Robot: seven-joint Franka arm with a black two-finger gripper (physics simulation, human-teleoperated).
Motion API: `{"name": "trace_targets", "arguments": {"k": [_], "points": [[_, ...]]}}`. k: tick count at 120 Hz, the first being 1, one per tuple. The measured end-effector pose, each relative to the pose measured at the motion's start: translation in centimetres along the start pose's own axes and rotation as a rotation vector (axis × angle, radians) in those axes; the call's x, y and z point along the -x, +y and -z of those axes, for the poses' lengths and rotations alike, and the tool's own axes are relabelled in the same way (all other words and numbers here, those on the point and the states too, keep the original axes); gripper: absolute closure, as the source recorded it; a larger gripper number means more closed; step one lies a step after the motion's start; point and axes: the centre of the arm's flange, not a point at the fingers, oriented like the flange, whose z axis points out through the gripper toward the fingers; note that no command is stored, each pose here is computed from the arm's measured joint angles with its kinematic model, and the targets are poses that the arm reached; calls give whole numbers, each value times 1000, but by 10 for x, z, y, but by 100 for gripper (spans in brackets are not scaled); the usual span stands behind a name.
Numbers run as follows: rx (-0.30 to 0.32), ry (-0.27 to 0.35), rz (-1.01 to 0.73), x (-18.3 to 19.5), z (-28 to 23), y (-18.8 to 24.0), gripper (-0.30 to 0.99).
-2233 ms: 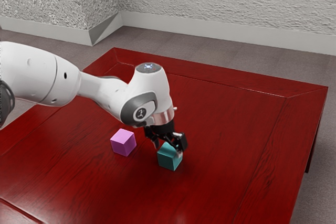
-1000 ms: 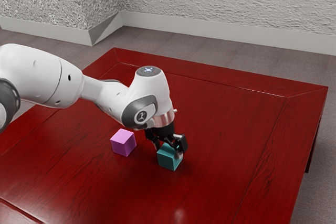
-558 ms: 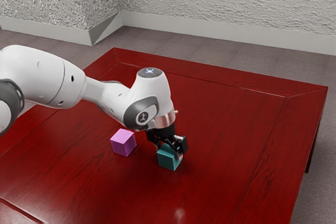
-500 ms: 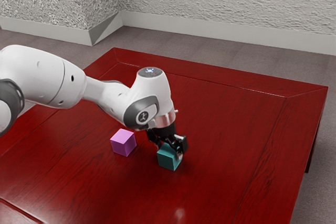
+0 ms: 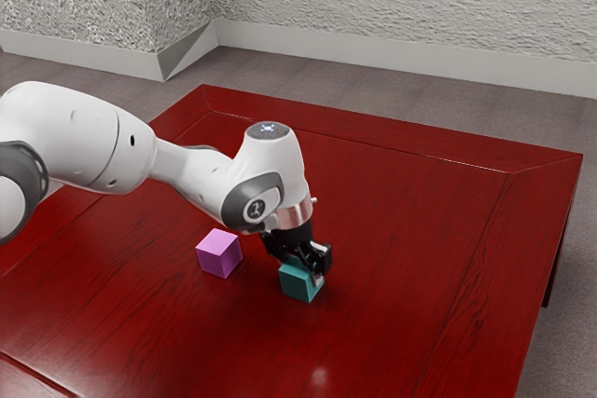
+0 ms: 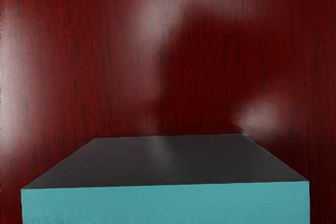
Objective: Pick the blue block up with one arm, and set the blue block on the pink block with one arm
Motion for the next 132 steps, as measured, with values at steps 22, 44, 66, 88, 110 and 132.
{"name": "trace_targets", "arguments": {"k": [22,44,66,88,110,132], "points": [[-2,-3,2,1,2,0,29],[5,-29,13,4,21,7,30],[36,-63,51,6,64,33,30],[64,-62,76,-16,98,51,30],[89,-47,136,-37,108,89,30],[93,-56,169,-36,108,108,30]]}}
